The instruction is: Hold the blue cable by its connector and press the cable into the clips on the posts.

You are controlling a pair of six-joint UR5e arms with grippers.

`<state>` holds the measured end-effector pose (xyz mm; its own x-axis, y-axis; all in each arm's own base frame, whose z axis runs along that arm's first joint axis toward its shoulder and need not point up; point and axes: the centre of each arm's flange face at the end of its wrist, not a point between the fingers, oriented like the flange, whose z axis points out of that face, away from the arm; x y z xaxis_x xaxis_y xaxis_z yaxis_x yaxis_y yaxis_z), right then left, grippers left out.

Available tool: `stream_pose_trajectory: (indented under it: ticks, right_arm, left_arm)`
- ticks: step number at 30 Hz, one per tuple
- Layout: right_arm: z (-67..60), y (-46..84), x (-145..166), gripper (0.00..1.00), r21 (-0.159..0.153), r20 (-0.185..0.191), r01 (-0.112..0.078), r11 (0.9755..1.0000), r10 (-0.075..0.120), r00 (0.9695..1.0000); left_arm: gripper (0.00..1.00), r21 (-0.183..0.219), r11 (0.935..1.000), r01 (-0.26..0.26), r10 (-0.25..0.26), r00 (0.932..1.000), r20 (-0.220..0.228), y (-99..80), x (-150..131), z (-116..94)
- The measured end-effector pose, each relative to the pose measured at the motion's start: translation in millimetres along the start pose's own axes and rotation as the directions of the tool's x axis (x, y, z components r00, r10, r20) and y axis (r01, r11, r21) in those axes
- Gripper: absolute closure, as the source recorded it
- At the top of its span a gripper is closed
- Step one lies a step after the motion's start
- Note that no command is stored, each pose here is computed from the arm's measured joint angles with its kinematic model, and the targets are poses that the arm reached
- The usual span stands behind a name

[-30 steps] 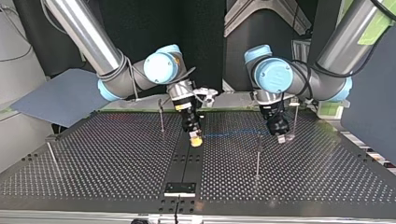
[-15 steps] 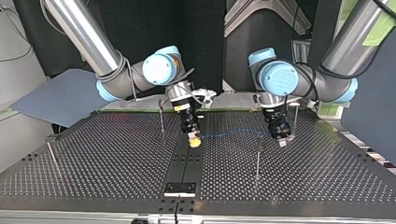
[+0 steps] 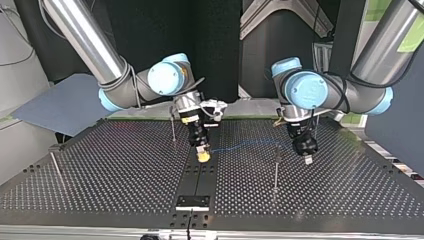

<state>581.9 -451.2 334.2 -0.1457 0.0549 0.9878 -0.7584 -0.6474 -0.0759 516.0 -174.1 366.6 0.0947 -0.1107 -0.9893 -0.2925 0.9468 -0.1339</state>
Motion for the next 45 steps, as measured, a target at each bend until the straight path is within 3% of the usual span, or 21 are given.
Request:
stream_pose_trajectory:
  ticks: [12,19,25,35,43,44,45]
  right_arm:
    - [9.7,18.2,8.7,1.0,-0.026,-0.019,0.001,0.9997,-0.001,0.9998]
    - [17.1,27.5,7.9,1.0,-0.046,-0.024,0.0,0.999,-0.001,0.9997]
    - [26.2,39.5,-8.2,1.0,-0.073,-0.003,0.003,0.9973,-0.003,1.0]
    - [28.0,41.9,-18.7,1.0,-0.077,0.014,0.005,0.997,-0.004,0.9999]
    - [27.0,41.1,-20.0,1.0,-0.075,0.025,0.007,0.9971,-0.005,0.9997]
    - [26.9,40.8,-20.0,1.0,-0.075,0.025,0.007,0.9972,-0.005,0.9997]
    - [26.8,40.5,-20.1,1.0,-0.074,0.026,0.007,0.9972,-0.005,0.9997]
  left_arm:
    - [1.0,0.064,0.9978,0.019,-0.015,0.9976,-0.068,-5.9,13.9,36.7]
    - [1.0,0.06,0.9981,0.007,-0.003,0.9977,-0.068,5.4,8.1,58.4]
    - [1.0,0.057,0.9984,0.004,0.0,0.9978,-0.066,9.4,7.1,62.0]
    - [1.0,0.03,0.9995,-0.006,0.009,0.9952,-0.098,15.0,9.3,59.4]
    - [1.0,0.094,0.9924,-0.079,0.09,0.9883,-0.123,10.4,12.1,56.2]
    - [0.88,0.1,0.9912,-0.087,0.1,0.9874,-0.123,9.5,12.2,55.7]
    - [0.88,0.104,0.9896,-0.099,0.112,0.986,-0.124,8.6,12.5,54.9]
